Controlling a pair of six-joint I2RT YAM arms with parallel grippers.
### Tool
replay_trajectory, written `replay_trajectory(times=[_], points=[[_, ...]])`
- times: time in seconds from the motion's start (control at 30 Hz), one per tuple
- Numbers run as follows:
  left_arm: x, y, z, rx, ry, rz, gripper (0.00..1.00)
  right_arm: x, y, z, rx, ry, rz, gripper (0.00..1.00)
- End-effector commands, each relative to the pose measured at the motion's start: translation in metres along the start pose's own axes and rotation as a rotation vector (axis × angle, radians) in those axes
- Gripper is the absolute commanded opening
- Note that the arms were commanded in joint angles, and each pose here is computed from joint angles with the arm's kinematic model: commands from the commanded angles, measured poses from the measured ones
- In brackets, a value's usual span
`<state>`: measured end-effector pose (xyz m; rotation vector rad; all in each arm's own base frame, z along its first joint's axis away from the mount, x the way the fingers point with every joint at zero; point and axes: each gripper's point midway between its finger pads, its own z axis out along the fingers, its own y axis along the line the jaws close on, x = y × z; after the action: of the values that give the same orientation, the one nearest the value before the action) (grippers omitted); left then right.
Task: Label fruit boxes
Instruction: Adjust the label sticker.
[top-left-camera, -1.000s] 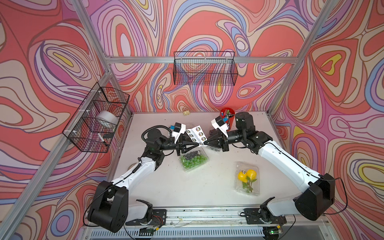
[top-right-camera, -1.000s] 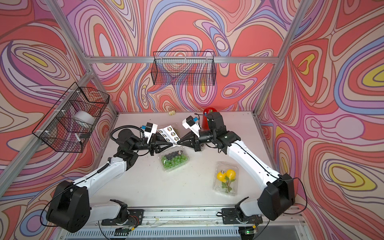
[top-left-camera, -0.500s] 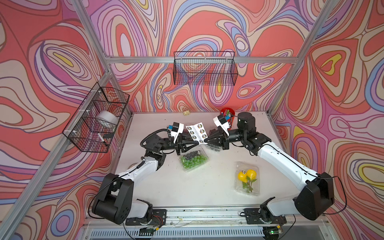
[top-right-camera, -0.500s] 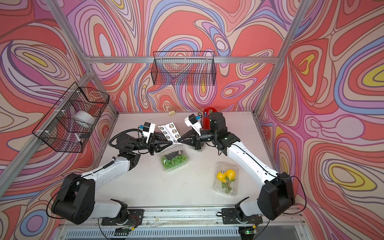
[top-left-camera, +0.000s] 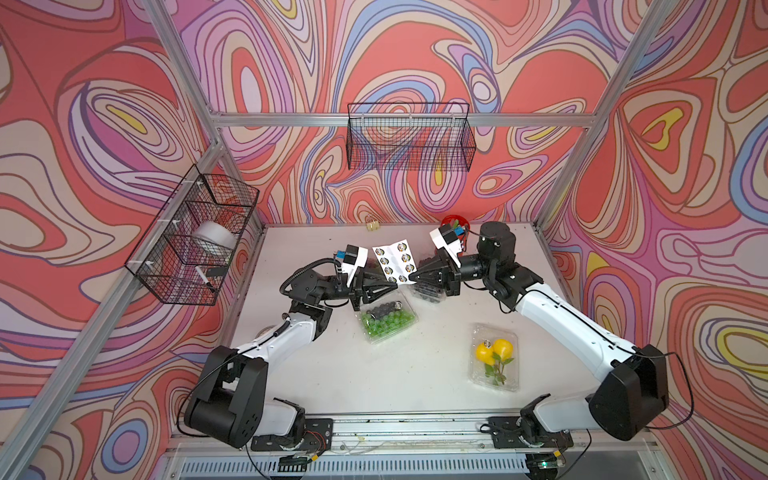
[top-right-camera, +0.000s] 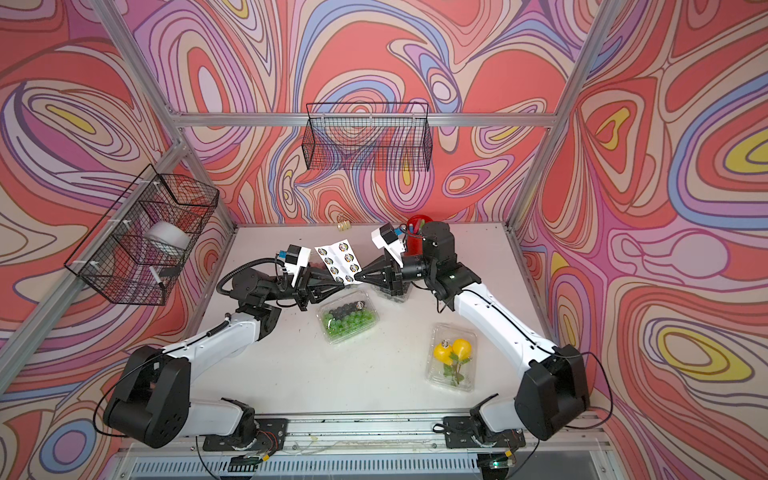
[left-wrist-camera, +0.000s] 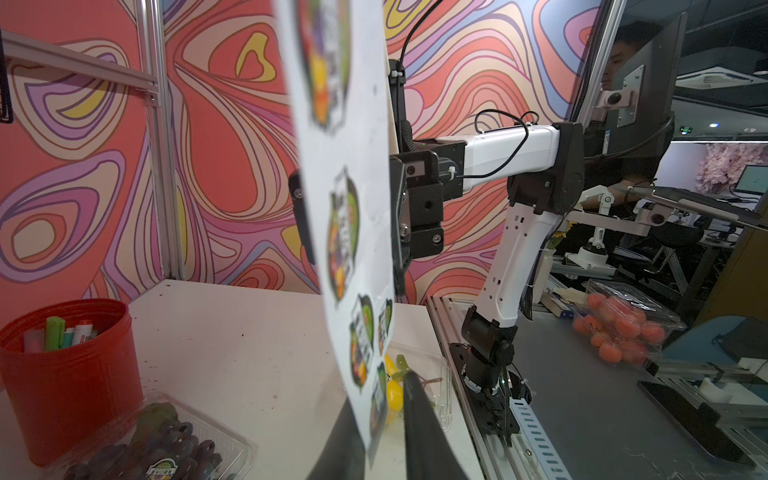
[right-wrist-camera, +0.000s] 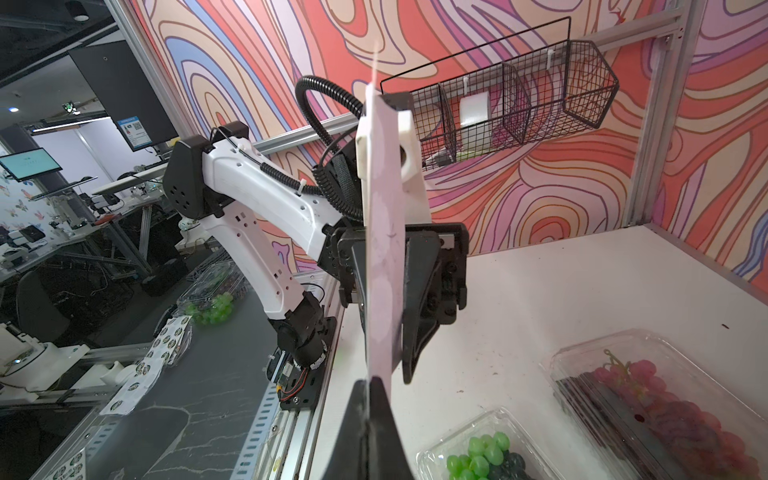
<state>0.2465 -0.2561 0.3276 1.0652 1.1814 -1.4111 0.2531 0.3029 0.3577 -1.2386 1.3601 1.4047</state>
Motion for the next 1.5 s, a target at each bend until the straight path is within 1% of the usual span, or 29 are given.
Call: replay_trajectory(times=[0.0,0.1,0.2,0.33,0.4,0.5,0.53,0.63,0.67,0.73,0.9,1.0,1.1,1.13,1.4,1.47], points=[[-0.013,-0.008,0.004,0.038,-0.011,0.067,0.25,0.007,0.0,0.0,-0.017,0.008,0.025,0.0],[-0.012,-0.009,0.004,0.041,-0.01,0.068,0.25,0.008,-0.002,0.0,-0.015,0.009,0.029,0.0],[-0.012,-0.01,0.005,0.044,-0.01,0.065,0.21,0.007,-0.003,0.001,-0.014,0.01,0.032,0.0],[-0.012,-0.01,0.005,0.045,-0.011,0.066,0.23,0.009,-0.004,0.001,-0.012,0.014,0.04,0.0],[-0.012,-0.011,0.006,0.049,-0.01,0.066,0.17,0.01,-0.004,0.001,-0.01,0.016,0.043,0.0],[-0.012,-0.012,0.006,0.055,-0.006,0.064,0.0,0.011,-0.005,0.0,0.0,0.017,0.041,0.0],[-0.012,-0.013,0.007,0.059,-0.005,0.066,0.0,0.012,-0.006,0.0,0.014,0.021,0.04,0.0],[-0.012,-0.014,0.006,0.061,-0.003,0.067,0.0,0.017,-0.007,-0.002,0.041,0.04,0.038,0.14],[-0.012,-0.014,0.006,0.062,-0.003,0.067,0.0,0.02,-0.007,-0.002,0.042,0.047,0.044,0.16],[-0.012,-0.015,0.006,0.063,-0.003,0.069,0.0,0.022,-0.007,-0.002,0.039,0.052,0.052,0.17],[-0.013,-0.014,0.006,0.061,-0.004,0.07,0.0,0.017,-0.004,-0.002,0.022,0.04,0.044,0.15],[-0.013,-0.015,0.006,0.062,-0.003,0.067,0.0,0.015,-0.001,-0.002,0.007,0.035,0.036,0.1],[-0.012,-0.015,0.006,0.063,-0.001,0.064,0.0,0.014,0.001,-0.001,-0.019,0.031,0.039,0.01],[-0.013,-0.015,0.006,0.062,-0.002,0.066,0.0,0.014,0.002,-0.001,-0.026,0.03,0.042,0.0],[-0.012,-0.014,0.007,0.066,0.0,0.067,0.0,0.017,0.012,0.001,-0.119,0.026,0.079,0.0],[-0.012,-0.014,0.007,0.068,0.001,0.066,0.0,0.017,0.012,0.001,-0.12,0.026,0.08,0.0]])
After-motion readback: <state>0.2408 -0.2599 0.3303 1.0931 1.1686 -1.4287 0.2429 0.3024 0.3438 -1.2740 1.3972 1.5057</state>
